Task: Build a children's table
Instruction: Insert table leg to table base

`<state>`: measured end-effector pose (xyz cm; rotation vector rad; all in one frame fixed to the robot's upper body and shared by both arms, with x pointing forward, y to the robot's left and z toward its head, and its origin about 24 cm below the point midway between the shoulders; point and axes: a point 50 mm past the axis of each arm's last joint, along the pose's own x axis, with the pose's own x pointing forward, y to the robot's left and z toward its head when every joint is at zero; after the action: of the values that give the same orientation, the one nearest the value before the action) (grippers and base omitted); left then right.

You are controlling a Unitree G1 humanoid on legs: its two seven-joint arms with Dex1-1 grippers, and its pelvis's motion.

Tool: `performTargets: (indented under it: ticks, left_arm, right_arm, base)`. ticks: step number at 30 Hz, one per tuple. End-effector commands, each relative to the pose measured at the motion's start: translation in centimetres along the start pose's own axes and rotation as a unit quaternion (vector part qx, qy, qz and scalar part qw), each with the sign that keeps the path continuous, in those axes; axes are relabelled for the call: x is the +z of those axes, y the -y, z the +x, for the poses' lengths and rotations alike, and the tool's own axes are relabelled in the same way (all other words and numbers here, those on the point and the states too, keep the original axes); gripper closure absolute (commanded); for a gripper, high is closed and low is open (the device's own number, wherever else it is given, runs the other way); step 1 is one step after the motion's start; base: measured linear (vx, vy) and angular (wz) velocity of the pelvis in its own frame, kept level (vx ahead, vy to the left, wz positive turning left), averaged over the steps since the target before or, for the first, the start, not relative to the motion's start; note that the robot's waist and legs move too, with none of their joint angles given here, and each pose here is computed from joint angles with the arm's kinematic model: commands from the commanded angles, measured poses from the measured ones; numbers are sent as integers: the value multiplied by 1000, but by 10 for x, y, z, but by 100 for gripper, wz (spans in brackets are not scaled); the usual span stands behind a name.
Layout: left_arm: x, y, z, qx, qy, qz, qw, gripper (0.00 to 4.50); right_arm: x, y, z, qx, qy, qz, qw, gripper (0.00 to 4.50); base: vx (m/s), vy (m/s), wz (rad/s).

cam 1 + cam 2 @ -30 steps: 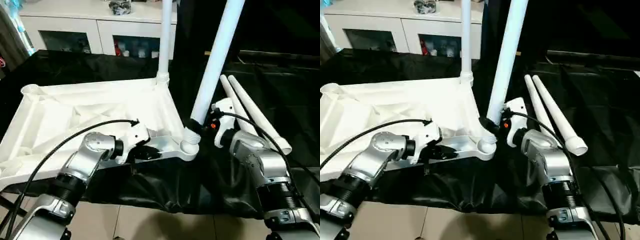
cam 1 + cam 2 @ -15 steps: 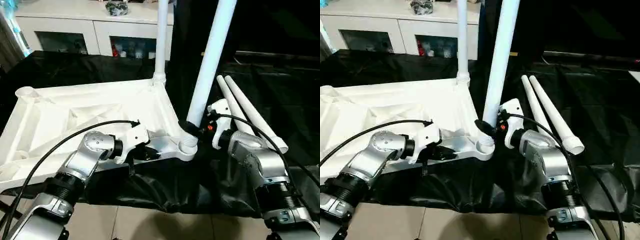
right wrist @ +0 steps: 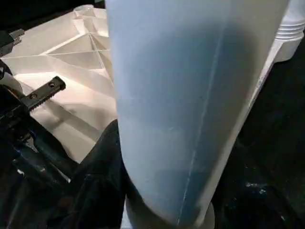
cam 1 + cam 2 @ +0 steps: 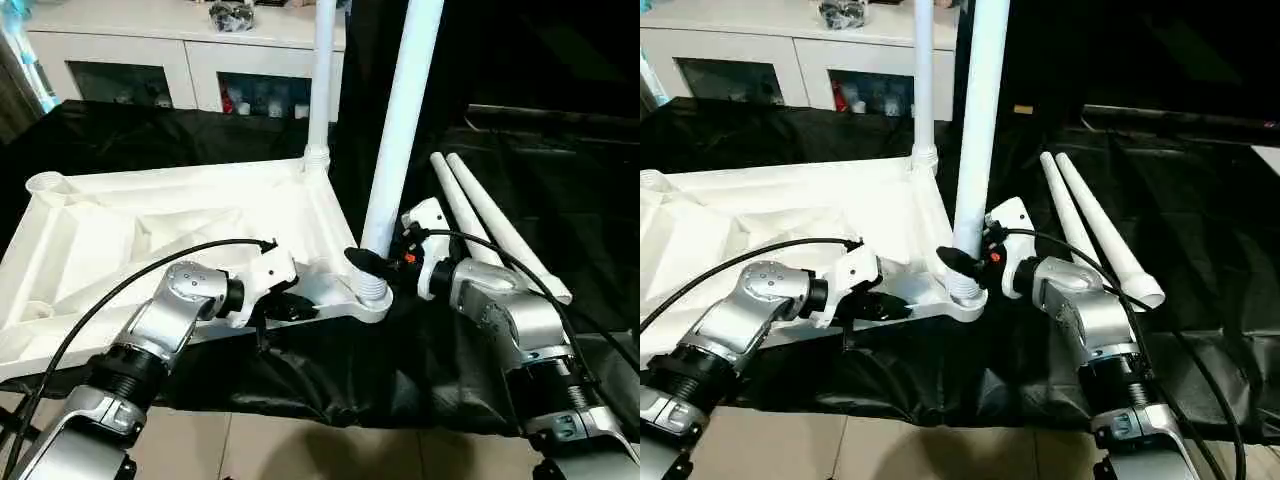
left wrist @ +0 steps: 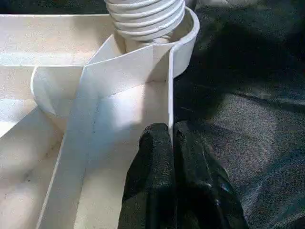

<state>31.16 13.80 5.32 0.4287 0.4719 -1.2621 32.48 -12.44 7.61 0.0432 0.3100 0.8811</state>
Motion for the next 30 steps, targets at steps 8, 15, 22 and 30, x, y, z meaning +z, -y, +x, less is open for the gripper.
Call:
performTargets:
  ticks: [8, 15, 22, 30]
  left_arm:
    - [-7, -1, -5, 14, -19, -21, 1000, 450]
    - [-7, -2, -9, 20, -18, -20, 999, 450]
    - [-5, -4, -11, 23, -18, -17, 999, 450]
    - [-1, -5, -13, 21, -9, -15, 1000, 450]
  right_arm:
    - [-14, 3, -6, -4, -44, 7, 999, 261]
    - [-15, -1, -5, 13, -43, 17, 999, 261]
    - [-13, -5, -6, 27, -39, 20, 999, 261]
    - [-12, -4, -6, 23, -31, 22, 999, 261]
  base:
    - [0, 0, 0]
    - [0, 0, 0]
    - [0, 0, 0]
    - [0, 0, 0]
